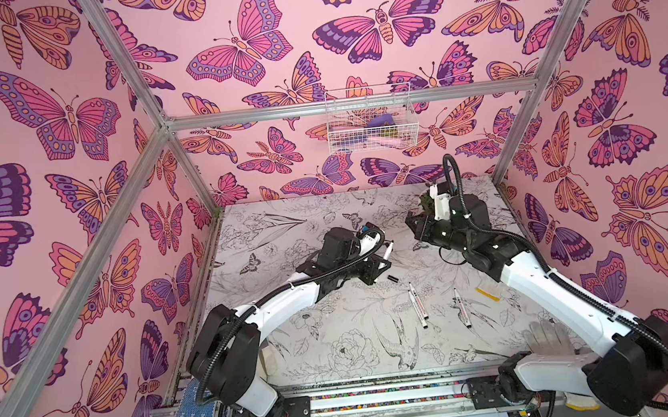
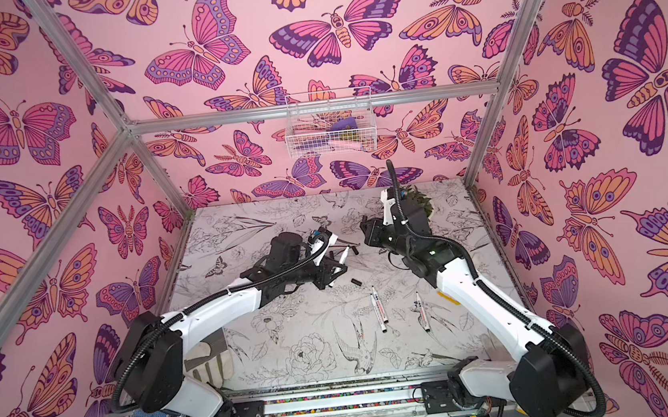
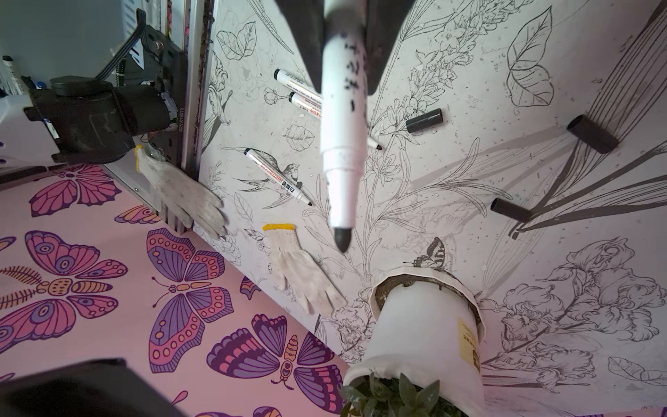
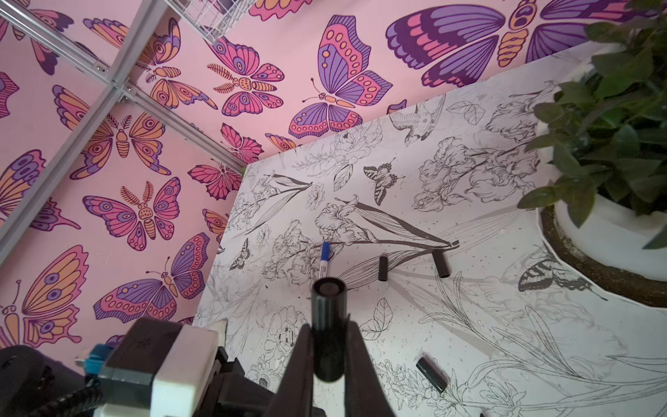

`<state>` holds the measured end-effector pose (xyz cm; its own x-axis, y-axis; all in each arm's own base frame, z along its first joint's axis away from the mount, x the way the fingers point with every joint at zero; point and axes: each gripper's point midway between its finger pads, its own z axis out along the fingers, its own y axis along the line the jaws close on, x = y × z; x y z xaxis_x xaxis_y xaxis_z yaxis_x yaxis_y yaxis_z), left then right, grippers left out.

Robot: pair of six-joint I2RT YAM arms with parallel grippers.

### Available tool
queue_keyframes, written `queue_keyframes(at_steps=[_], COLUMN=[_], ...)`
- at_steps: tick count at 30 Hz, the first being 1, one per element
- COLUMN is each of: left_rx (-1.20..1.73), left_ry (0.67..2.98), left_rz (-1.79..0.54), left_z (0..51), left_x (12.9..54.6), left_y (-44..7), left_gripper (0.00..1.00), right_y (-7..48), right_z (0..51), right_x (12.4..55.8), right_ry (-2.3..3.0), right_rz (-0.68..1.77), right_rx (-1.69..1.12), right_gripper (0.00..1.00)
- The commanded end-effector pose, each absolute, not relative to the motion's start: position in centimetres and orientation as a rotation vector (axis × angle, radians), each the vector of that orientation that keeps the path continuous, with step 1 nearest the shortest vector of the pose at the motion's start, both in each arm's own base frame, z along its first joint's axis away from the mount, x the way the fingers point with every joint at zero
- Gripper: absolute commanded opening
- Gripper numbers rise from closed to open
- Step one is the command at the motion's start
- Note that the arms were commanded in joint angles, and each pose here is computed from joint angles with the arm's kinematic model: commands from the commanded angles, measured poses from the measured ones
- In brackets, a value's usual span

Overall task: Insert the pens into the pen caps
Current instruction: 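Lift the black cap upright with the right gripper toward the held marker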

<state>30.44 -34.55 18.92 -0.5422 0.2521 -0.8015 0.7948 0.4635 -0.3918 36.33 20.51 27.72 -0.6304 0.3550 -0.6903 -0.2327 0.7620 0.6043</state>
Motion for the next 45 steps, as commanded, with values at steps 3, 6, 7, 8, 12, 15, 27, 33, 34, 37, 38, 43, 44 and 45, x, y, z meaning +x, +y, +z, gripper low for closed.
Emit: queue_keyframes(at_steps=[3, 6, 7, 8, 12, 15, 27, 33, 34, 37, 38, 43, 44, 45], left_rx=[0.879, 0.878, 0.875, 0.874, 0.872, 0.872, 0.866, 0.871, 0.871, 0.873, 0.874, 0.874, 0.874, 0.874], left_ry=[1.967, 1.962, 1.962, 1.961, 1.961, 1.958, 1.964, 1.964, 1.964, 1.963, 1.963, 1.959, 1.959, 1.956], left_rz=[-1.062, -1.053, -1.05, -1.05, -1.053, -1.056, -1.052, -1.054, -1.053, -1.056, -1.056, -1.054, -1.053, -1.053], left_z=[20.9, 21.1, 21.1, 21.1, 21.2, 21.4, 21.1, 21.0, 21.0, 21.0, 21.0, 21.2, 21.2, 21.2], left_x=[30.5, 30.5, 30.6, 30.6, 30.7, 30.7, 30.9, 30.7, 30.7, 30.7, 30.7, 30.6, 30.6, 30.6], left_y=[-35.7, -35.9, -36.0, -36.0, -36.2, -36.3, -36.4, -36.3, -36.3, -36.3, -36.3, -36.2, -36.2, -36.2], left_gripper=[0.0, 0.0, 0.0, 0.0, 0.0, 0.0, 0.0, 0.0, 0.0, 0.0, 0.0, 0.0, 0.0, 0.0], right_y=[22.6, 23.0, 23.2, 23.4, 24.0, 24.0, 23.5, 23.2, 23.2, 23.2, 23.2, 23.2, 23.2, 23.2], right_z=[27.5, 27.2, 27.1, 27.0, 26.6, 26.6, 27.1, 27.7, 27.7, 27.7, 27.7, 27.1, 27.1, 27.0], right_x=[35.8, 35.9, 35.9, 35.8, 35.4, 35.2, 34.4, 34.6, 34.7, 34.8, 34.9, 35.1, 35.0, 35.0], right_ry=[2.098, 2.1, 2.104, 2.107, 2.114, 2.109, 2.094, 2.075, 2.075, 2.073, 2.074, 2.089, 2.089, 2.091], right_rz=[0.973, 0.984, 0.994, 1.008, 1.057, 1.065, 1.051, 1.033, 1.035, 1.041, 1.039, 1.028, 1.028, 1.029], right_rx=[-0.017, -0.045, -0.057, -0.073, -0.082, -0.084, -0.099, -0.098, -0.096, -0.095, -0.093, -0.095, -0.094, -0.095], right_gripper=[0.0, 0.0, 0.0, 0.0, 0.0, 0.0, 0.0, 0.0, 0.0, 0.0, 0.0, 0.0, 0.0, 0.0])
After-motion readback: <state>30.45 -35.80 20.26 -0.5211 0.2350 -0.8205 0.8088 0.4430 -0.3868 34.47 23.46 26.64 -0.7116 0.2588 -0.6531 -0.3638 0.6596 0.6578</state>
